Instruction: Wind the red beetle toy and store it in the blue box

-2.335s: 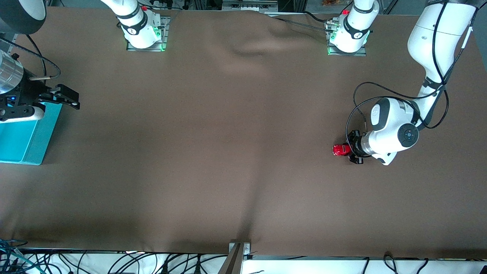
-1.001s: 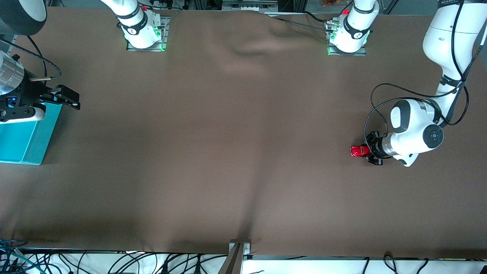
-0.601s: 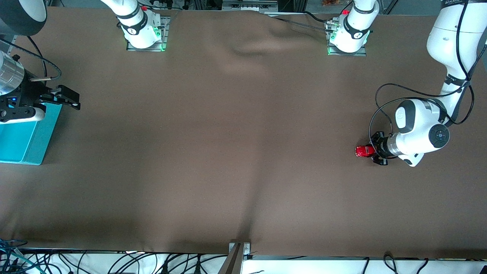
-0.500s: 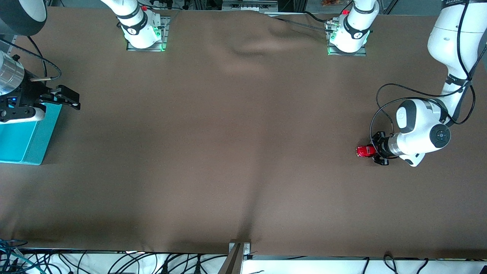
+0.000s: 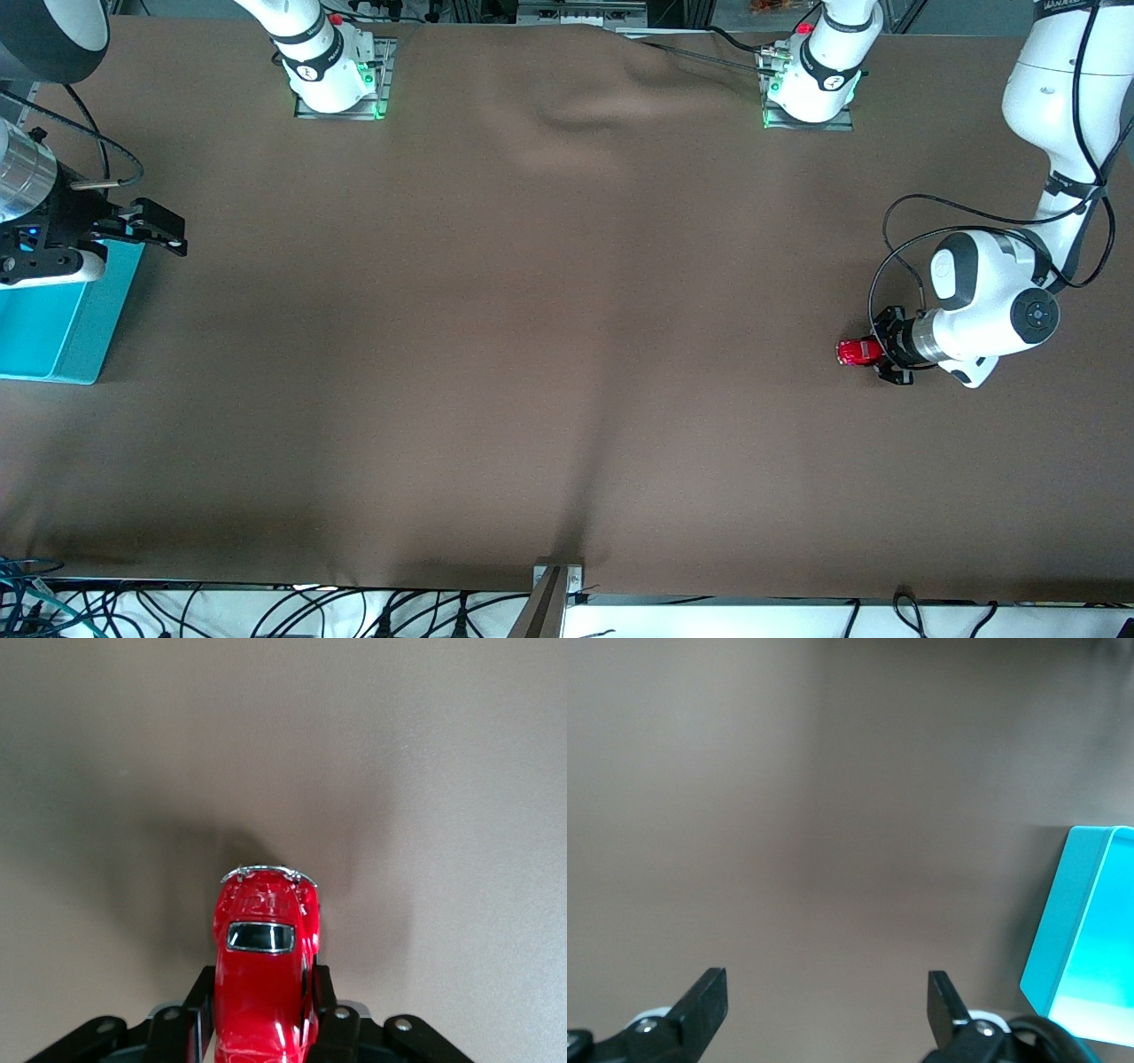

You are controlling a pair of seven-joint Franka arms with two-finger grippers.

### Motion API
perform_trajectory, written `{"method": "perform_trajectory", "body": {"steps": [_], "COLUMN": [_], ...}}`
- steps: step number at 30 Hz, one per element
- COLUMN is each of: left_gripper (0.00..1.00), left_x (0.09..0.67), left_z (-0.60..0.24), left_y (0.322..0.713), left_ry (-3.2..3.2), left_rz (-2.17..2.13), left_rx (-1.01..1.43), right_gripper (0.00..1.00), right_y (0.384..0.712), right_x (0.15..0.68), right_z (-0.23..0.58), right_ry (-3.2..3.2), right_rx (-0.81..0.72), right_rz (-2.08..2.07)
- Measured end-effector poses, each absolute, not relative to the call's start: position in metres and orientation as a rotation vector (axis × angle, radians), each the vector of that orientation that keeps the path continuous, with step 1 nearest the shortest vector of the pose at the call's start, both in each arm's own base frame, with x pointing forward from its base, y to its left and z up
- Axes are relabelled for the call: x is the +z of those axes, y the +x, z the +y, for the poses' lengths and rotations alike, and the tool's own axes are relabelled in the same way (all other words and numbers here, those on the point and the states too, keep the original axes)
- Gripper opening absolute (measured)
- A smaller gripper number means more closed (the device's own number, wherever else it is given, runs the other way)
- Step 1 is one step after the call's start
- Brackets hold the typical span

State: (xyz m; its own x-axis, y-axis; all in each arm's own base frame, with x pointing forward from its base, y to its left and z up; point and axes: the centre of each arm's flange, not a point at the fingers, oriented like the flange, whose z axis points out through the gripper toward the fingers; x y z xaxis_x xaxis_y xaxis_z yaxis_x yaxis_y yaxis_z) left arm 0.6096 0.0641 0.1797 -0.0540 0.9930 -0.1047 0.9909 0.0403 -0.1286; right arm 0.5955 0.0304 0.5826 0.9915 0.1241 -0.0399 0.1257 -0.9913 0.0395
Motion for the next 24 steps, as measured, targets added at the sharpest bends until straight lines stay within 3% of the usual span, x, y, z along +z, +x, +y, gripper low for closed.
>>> {"method": "perform_trajectory", "body": {"steps": [24], "left_gripper": [0.46], "left_x": [0.1797], "left_z": [0.0648], "left_y": [0.6096], "left_ry": [-2.23], "left_rz": [-2.175], "left_rx": [0.248], "right_gripper": [1.0], "right_y": [0.5955], "right_x": [0.5825], "right_z": [0.0304], "right_ry": [3.093], "right_rx": [-0.058], "right_rz": [0.194]}}
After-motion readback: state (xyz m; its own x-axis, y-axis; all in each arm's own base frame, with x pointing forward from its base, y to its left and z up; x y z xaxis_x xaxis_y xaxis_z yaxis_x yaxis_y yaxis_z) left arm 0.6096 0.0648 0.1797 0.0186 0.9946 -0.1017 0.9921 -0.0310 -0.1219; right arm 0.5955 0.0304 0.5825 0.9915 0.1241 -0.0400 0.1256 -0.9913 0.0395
